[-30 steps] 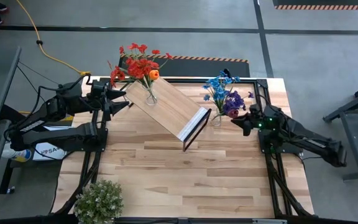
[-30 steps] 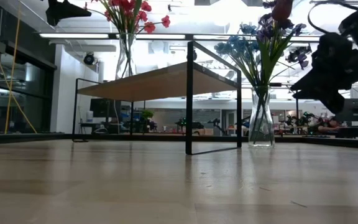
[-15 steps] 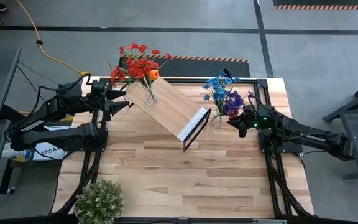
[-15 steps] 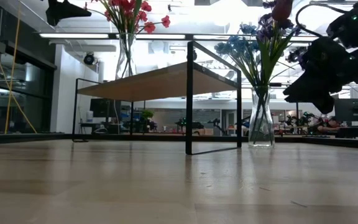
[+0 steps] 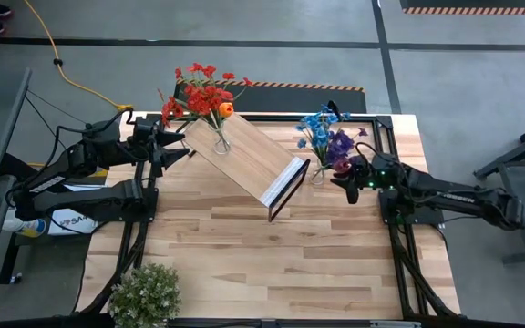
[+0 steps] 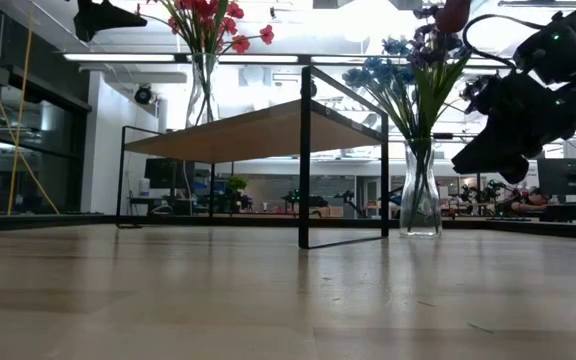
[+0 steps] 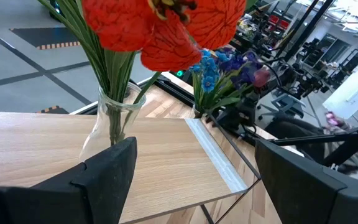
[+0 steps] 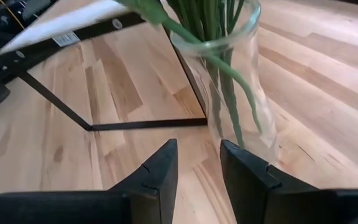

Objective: Pick and place flowers into a vace then onto a shelf
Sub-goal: Put the transparent vase on the shelf

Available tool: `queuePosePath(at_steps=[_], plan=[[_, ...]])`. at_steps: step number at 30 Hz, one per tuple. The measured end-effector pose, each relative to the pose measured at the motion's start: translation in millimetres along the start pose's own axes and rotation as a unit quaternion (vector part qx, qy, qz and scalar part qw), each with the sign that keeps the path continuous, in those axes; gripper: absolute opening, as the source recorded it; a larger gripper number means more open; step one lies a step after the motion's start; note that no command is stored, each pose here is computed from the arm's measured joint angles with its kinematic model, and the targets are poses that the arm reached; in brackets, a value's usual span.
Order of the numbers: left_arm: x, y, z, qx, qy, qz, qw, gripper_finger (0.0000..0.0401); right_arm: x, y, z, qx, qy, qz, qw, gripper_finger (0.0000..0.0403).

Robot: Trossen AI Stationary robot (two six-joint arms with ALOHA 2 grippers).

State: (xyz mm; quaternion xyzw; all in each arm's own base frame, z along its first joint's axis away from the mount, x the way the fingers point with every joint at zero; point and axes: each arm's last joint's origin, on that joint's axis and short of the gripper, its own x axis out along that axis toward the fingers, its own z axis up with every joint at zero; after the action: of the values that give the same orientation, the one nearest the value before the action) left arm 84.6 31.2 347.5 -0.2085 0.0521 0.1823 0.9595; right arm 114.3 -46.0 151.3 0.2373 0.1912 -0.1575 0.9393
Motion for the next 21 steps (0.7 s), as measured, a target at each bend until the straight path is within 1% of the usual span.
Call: queuePosePath(at_steps=[3, 9, 12, 18, 21], plan=[[0.1, 0.0, 0.0, 0.000, 0.000, 0.000, 1.000, 0.0358, 1.2, -0.6, -0.9, 0.001, 0.006, -0.003, 1.000, 0.0129], [0.0, 0.0, 0.0, 0.000, 0.000, 0.000, 1.000, 0.0358, 1.5, -2.6, -0.5, -0.011, -0.003, -0.035, 0.999, 0.0187], [0.0, 0.0, 0.0, 0.000, 0.000, 0.000, 1.000, 0.0358, 1.4, -3.5, -0.2, -0.013, -0.007, -0.049, 0.999, 0.0206], [0.0, 0.0, 0.0, 0.000, 0.000, 0.000, 1.000, 0.0358, 1.4, -3.6, 0.0, -0.020, -0.009, -0.053, 0.998, 0.0214], [0.0, 0.0, 0.0, 0.000, 0.000, 0.000, 1.000, 0.0358, 1.4, -3.8, -0.9, -0.001, -0.004, -0.052, 0.999, 0.0214]])
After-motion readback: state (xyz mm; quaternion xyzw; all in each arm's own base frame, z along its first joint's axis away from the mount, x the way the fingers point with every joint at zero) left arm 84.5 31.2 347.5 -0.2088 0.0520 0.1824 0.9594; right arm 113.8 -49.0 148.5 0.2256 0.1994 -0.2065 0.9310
